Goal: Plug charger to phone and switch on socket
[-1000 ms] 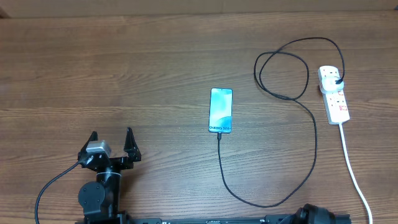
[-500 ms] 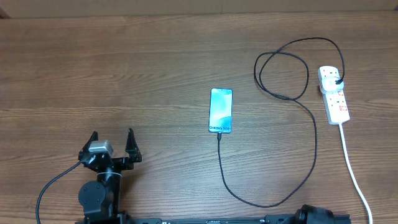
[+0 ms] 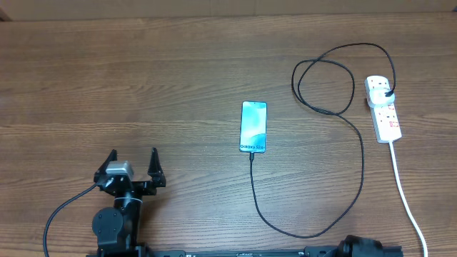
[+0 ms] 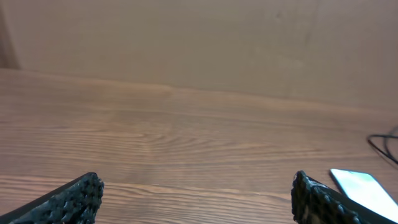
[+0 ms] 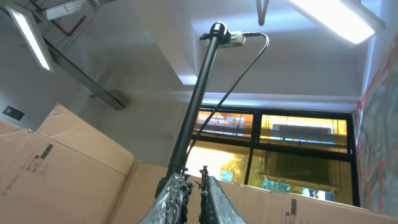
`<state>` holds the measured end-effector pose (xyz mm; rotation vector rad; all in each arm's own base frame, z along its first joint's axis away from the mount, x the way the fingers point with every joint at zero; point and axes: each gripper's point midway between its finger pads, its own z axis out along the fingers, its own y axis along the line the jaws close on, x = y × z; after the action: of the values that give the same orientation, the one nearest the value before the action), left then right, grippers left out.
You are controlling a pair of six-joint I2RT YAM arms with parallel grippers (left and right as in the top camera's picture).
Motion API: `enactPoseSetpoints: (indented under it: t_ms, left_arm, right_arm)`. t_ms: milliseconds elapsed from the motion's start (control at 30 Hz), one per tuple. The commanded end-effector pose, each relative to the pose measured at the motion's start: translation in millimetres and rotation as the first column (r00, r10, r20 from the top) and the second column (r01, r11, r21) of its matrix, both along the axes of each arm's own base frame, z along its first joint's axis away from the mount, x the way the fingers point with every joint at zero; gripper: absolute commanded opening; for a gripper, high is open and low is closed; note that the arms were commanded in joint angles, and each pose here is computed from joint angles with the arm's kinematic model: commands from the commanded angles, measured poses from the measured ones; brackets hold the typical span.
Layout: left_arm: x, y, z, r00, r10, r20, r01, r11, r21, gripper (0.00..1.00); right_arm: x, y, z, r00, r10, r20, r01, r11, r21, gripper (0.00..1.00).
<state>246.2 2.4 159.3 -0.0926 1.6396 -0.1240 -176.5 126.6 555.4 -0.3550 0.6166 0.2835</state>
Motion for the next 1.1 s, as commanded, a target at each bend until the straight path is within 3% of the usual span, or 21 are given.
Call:
enactPoseSetpoints:
  t_ms: [0, 700, 833, 1067]
  left_arm:
    - [-0.5, -12.9, -0.5, 0.998, -0.057, 0.006, 0.056, 0.998, 0.018, 0.99]
    - [-1.3, -25.0, -0.6, 0.994, -0.106, 0.005, 0.105, 0.994, 0.018, 1.0]
    - [-1.3, -24.8, -0.6, 0.994, -0.105, 0.005, 0.105, 0.994, 0.018, 1.0]
    - [-0.3, -12.8, -2.9, 0.999, -0.038, -0.003, 0.038, 0.997, 0.072, 1.0]
  right_arm:
    - [1.1, -6.2, 0.2, 1.0, 0.005, -0.003, -0.005, 1.0, 0.014, 0.11]
    - [1.1, -7.5, 0.0, 1.0, -0.003, 0.001, 0.003, 1.0, 0.006, 0.12]
    - [1.4, -7.8, 0.3, 0.997, -0.063, 0.033, 0.064, 0.998, -0.03, 0.25]
    - [0.8, -7.6, 0.8, 0.993, -0.105, 0.061, 0.108, 0.993, -0.056, 0.27]
